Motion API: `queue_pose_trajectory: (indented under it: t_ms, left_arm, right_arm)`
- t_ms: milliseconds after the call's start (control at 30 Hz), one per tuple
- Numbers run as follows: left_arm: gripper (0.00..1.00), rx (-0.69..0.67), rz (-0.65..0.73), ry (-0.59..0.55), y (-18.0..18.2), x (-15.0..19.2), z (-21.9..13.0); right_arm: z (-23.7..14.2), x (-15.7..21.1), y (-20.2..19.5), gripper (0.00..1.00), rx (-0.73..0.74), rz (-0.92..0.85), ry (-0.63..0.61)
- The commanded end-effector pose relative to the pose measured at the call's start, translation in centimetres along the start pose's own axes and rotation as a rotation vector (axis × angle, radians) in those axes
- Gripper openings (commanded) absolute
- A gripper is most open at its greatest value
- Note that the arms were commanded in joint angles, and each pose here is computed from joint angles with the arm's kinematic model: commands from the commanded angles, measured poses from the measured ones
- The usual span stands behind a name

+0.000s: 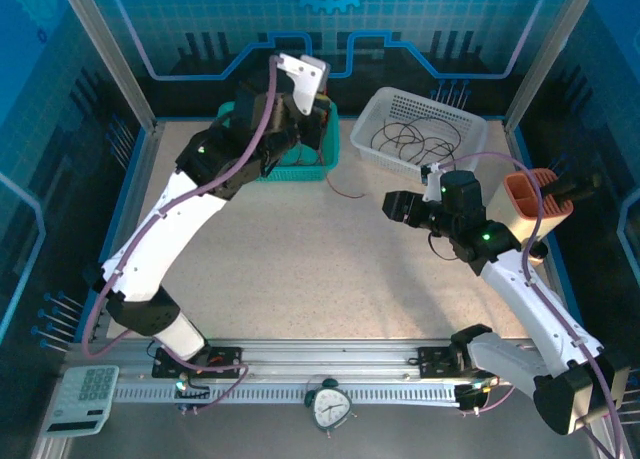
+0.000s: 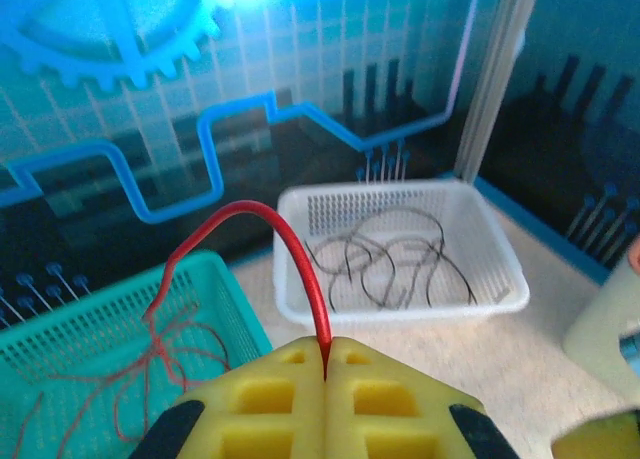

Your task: Untangle the cables

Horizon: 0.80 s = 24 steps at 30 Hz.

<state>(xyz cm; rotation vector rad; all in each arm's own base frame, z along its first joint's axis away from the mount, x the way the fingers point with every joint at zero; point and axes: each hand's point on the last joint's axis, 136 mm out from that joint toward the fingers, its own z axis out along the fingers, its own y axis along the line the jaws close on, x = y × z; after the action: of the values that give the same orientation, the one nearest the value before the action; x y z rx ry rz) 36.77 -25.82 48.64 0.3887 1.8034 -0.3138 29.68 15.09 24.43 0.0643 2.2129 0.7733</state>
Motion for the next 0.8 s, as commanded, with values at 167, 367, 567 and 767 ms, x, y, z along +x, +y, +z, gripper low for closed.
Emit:
queue_pose_trajectory:
  t_ms: [167, 367, 567, 767]
  left_arm:
    - [0.0, -0.086, -0.005, -0.252, 4.8, -7.6, 0.1]
    - [0.0, -0.144, -0.024, -0.345, 7.8, -10.4, 1.7]
    - [0.0, -0.166, -0.049, -0.419, 9.0, -12.6, 2.7]
    - [0.0, -0.214, -0.055, -0.413, 10.7, -11.7, 5.5]
  right_arm:
    - [-0.9, -1.3, 1.9, 0.65, -0.053, -0.009, -0.034]
    - [-0.5, -1.1, 1.9, 0.65, -0.051, -0.008, -0.024]
    - [-0.3, -1.0, 1.6, 0.65, -0.037, -0.01, -0.021]
    - [-0.1, -0.9, 1.5, 0.65, -0.034, -0.012, -0.013]
